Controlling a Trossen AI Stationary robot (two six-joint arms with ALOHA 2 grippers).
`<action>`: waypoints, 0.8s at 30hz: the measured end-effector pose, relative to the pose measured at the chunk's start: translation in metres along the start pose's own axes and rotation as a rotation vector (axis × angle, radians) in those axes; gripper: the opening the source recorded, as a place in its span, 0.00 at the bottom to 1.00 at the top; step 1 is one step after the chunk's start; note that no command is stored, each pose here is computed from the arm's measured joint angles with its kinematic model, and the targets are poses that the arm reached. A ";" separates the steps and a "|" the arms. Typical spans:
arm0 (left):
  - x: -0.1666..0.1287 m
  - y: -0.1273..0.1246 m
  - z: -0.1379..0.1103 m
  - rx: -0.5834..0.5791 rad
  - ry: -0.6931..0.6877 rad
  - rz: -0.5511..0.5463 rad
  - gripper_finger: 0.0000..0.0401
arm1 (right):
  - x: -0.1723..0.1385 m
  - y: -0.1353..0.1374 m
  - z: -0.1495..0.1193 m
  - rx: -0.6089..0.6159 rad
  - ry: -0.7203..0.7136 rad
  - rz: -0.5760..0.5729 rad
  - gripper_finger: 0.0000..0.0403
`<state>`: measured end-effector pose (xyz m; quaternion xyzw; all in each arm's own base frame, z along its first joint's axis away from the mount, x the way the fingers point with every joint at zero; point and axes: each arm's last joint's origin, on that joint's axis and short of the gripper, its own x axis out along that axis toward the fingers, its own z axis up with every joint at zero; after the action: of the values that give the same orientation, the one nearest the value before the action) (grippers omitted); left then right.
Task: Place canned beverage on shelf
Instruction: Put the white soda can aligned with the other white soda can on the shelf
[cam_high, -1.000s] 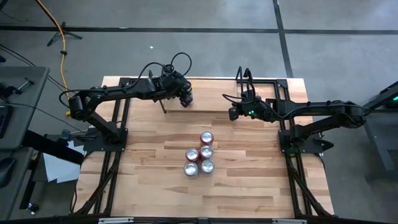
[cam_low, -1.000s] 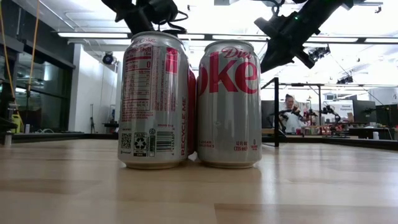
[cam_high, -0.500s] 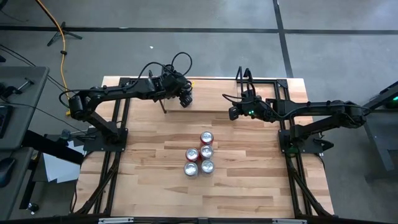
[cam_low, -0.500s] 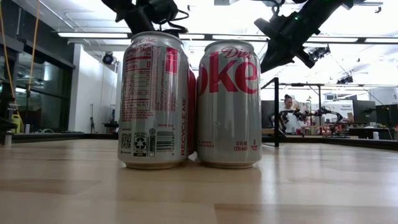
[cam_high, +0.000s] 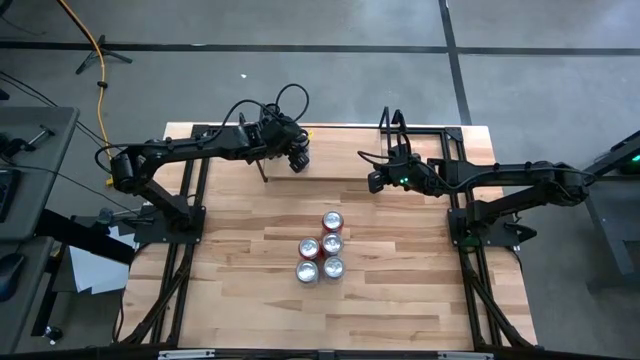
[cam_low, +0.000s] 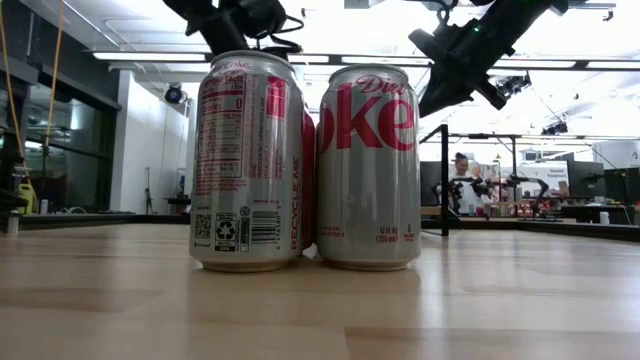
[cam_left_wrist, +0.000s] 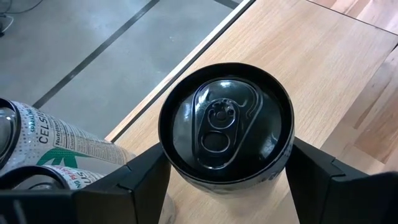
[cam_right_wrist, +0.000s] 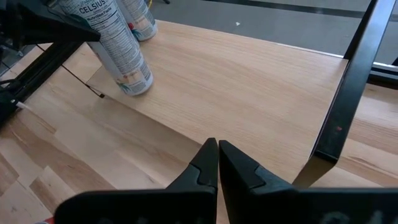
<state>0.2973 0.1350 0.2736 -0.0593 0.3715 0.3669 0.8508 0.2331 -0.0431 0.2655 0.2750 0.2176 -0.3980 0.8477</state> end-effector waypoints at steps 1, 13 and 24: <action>0.000 0.000 0.000 0.000 0.000 0.000 0.58 | 0.000 0.000 0.000 0.000 0.000 0.000 0.00; 0.000 0.000 0.000 -0.018 0.000 0.001 0.59 | 0.000 0.000 0.000 0.000 0.000 0.000 0.00; -0.001 0.000 0.001 -0.022 -0.006 0.002 0.75 | 0.000 0.000 0.000 0.005 0.000 0.000 0.00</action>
<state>0.2972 0.1352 0.2744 -0.0672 0.3651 0.3717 0.8509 0.2332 -0.0430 0.2654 0.2772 0.2168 -0.3985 0.8470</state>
